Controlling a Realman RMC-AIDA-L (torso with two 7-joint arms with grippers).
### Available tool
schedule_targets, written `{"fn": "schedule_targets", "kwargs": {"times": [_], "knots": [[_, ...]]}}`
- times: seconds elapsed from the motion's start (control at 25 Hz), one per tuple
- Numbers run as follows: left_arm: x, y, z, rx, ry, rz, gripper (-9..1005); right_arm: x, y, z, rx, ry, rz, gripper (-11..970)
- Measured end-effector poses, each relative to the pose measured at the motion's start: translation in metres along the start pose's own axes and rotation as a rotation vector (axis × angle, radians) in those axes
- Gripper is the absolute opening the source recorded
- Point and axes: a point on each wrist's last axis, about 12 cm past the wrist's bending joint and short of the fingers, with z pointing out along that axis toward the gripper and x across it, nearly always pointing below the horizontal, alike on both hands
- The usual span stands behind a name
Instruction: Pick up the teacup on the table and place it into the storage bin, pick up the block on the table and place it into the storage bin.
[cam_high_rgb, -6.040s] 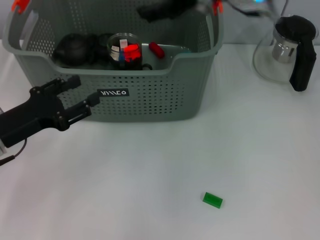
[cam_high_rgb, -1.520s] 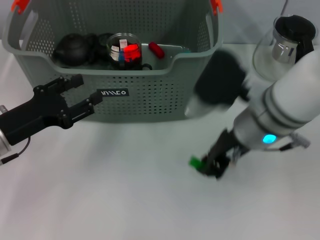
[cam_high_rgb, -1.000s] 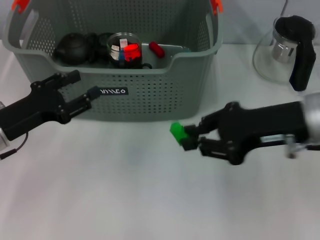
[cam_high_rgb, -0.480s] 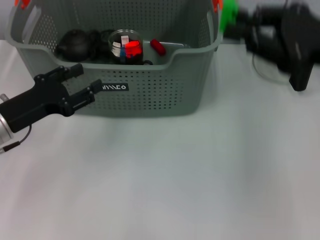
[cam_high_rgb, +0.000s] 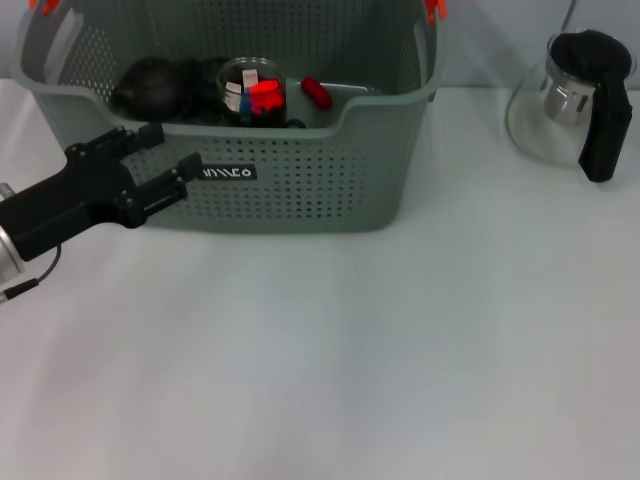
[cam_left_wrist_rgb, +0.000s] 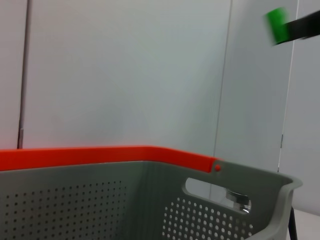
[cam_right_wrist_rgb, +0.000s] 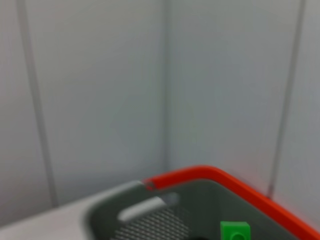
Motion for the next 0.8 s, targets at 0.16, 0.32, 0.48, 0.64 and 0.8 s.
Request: {"fn": "schedule_targets", "kwargs": {"times": [0.16, 0.32, 0.48, 0.64, 0.8], "knots": [[-0.001, 0.001, 0.000, 0.001, -0.002, 0.001, 690, -0.027, 0.003, 0.036, 0.083, 0.132, -0.062, 210], [-0.002, 0.001, 0.000, 0.003, -0.005, 0.001, 690, -0.022, 0.007, 0.079, 0.145, 0.251, -0.125, 211], [0.000, 0.000, -0.001, 0.001, -0.005, -0.003, 690, 0.001, 0.011, 0.122, 0.150, 0.330, -0.165, 212], [0.001, -0.002, 0.000, 0.003, -0.006, -0.007, 691, 0.018, 0.012, 0.148, 0.190, 0.334, -0.191, 213], [0.002, -0.004, 0.000, 0.008, -0.006, -0.010, 691, 0.024, 0.012, 0.159, 0.218, 0.296, -0.188, 214]]}}
